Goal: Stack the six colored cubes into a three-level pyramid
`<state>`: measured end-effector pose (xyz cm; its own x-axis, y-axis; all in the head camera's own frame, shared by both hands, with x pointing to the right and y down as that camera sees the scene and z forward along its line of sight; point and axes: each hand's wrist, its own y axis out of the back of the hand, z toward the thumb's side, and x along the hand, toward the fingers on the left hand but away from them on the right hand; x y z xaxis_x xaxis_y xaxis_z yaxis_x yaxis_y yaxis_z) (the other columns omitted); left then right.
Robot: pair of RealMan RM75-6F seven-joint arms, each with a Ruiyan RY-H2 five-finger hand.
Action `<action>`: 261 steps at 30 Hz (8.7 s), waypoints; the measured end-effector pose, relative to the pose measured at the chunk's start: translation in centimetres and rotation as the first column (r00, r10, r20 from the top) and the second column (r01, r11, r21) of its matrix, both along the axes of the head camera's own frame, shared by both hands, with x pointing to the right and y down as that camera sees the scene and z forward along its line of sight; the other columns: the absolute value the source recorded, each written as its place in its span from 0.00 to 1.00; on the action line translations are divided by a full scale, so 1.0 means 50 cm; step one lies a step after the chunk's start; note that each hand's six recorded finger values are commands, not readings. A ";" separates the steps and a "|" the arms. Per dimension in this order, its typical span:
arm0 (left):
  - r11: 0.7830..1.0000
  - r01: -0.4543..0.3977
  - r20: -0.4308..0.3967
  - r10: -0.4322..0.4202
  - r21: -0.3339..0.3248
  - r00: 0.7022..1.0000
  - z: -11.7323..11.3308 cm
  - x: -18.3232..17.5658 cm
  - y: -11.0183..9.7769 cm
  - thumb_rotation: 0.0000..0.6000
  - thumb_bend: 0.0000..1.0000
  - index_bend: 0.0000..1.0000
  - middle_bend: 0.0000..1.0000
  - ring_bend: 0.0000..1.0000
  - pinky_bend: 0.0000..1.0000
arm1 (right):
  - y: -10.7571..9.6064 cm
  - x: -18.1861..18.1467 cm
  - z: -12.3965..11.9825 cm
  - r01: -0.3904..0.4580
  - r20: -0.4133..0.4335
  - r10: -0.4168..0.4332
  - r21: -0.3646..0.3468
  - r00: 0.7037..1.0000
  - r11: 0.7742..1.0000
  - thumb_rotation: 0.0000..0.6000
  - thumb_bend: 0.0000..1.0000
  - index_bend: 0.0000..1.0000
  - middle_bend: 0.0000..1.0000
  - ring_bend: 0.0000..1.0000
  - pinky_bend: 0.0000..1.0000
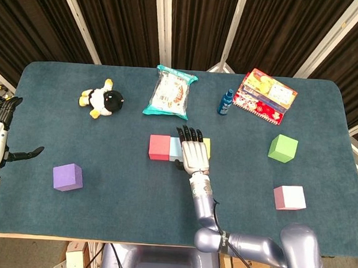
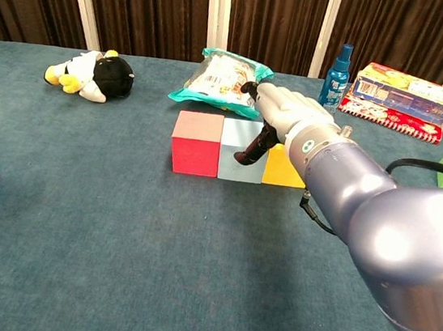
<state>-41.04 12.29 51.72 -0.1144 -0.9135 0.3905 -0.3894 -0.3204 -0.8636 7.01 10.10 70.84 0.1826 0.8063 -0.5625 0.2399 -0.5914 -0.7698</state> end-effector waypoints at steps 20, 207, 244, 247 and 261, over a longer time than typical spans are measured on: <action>1.000 0.005 -0.002 -0.005 0.008 1.000 0.002 -0.002 -0.002 1.00 0.12 0.00 0.02 0.00 0.04 | 0.001 0.003 0.025 -0.012 -0.022 0.012 -0.004 1.000 1.000 1.00 0.31 0.00 0.00 0.00 0.00; 0.997 -0.071 0.059 0.069 0.042 0.996 -0.012 0.032 0.016 1.00 0.12 0.00 0.02 0.00 0.04 | 0.181 0.705 -0.103 -0.049 -0.441 -0.101 -0.316 0.892 0.948 1.00 0.31 0.40 0.43 0.39 0.25; 0.998 -0.052 0.039 0.051 0.029 0.998 -0.009 0.026 0.014 1.00 0.12 0.00 0.02 0.00 0.04 | -0.072 0.357 -0.271 0.094 -0.193 -0.120 -0.138 0.974 0.986 1.00 0.31 0.55 0.55 0.53 0.43; 0.998 -0.048 0.037 0.047 0.028 0.998 -0.009 0.023 0.012 1.00 0.12 0.00 0.02 0.00 0.04 | -0.084 0.318 -0.256 0.078 -0.201 -0.113 -0.176 0.973 0.981 1.00 0.31 0.55 0.55 0.53 0.43; 0.999 -0.031 0.032 0.030 0.027 0.999 -0.005 0.010 0.006 1.00 0.12 0.00 0.02 0.00 0.04 | -0.145 0.101 -0.202 -0.066 -0.258 -0.016 -0.307 0.966 0.949 1.00 0.31 0.55 0.55 0.53 0.44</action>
